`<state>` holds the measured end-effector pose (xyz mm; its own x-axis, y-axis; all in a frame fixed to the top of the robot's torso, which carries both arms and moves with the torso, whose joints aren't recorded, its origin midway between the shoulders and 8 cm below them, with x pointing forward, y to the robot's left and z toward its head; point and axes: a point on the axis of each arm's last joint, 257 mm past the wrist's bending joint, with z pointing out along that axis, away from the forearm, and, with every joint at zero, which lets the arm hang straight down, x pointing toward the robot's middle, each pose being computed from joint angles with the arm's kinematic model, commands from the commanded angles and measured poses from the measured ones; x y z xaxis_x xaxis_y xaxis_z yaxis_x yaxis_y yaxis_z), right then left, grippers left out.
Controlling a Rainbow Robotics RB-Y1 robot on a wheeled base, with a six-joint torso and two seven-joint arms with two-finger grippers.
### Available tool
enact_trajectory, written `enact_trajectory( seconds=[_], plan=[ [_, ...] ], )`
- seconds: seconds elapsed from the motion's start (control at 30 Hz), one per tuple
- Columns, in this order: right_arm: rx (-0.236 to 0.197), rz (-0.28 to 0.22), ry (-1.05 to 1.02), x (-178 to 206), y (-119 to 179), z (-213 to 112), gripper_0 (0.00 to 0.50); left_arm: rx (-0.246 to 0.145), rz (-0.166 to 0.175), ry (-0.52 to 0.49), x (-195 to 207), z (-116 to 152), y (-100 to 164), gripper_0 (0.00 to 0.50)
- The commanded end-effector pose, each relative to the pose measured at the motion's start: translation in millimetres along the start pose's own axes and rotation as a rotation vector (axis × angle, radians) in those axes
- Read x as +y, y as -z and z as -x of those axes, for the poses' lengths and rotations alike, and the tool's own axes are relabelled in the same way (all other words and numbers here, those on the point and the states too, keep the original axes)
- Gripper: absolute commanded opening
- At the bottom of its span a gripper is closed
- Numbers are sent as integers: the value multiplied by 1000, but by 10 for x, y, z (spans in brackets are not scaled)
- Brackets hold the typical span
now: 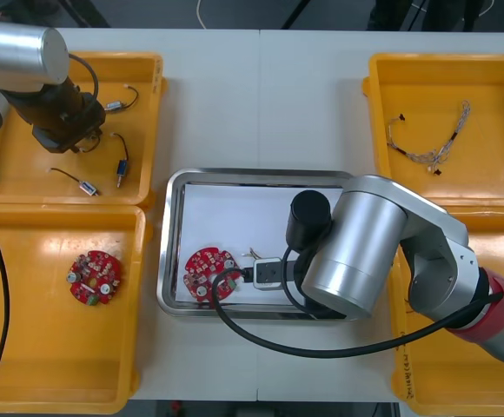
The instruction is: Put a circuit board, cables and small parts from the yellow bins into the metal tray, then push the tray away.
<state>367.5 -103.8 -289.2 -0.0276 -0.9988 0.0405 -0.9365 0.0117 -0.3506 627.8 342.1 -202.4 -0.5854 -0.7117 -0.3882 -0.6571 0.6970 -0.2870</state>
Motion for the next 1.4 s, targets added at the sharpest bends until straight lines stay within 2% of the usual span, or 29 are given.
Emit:
enact_trajectory(
  seconds=[0.03, 0.07, 0.1, 0.33, 0.47, 0.77, 0.9, 1.03, 1.13, 1.23, 1.4],
  plan=[
    [-68, 12, -14, 13, 252, 187, 500, -27, -54, 34, -328, 69, 153, 337],
    [-68, 11, -16, 9, 288, 178, 500, -30, -57, 32, -334, 78, 154, 82],
    [-68, 12, -16, 13, 316, 172, 500, -30, -59, 32, -333, 78, 145, 1],
    [-87, 13, -20, -5, 389, 185, 500, -31, -57, 32, -319, 94, 151, 0],
    [-116, 5, -28, -46, 464, 236, 500, -37, -51, 30, -269, 165, 196, 0],
    [-222, -49, -107, -340, 774, 348, 500, -30, -20, 1, -121, 341, 550, 0],
    [-263, -100, -146, -518, 954, 311, 500, -23, 5, -30, -52, 381, 753, 0],
    [-302, -171, -182, -719, 1194, 201, 500, -7, 46, -101, 41, 361, 931, 0],
    [-310, -216, -193, -819, 1330, 56, 500, 11, 76, -159, 97, 309, 1041, 0],
    [-305, -218, -208, -872, 1386, -117, 500, 27, 96, -206, 113, 235, 1151, 0],
    [-308, -225, -251, -993, 1496, -370, 500, 37, 100, -271, 82, 72, 1282, 0]
  ],
)
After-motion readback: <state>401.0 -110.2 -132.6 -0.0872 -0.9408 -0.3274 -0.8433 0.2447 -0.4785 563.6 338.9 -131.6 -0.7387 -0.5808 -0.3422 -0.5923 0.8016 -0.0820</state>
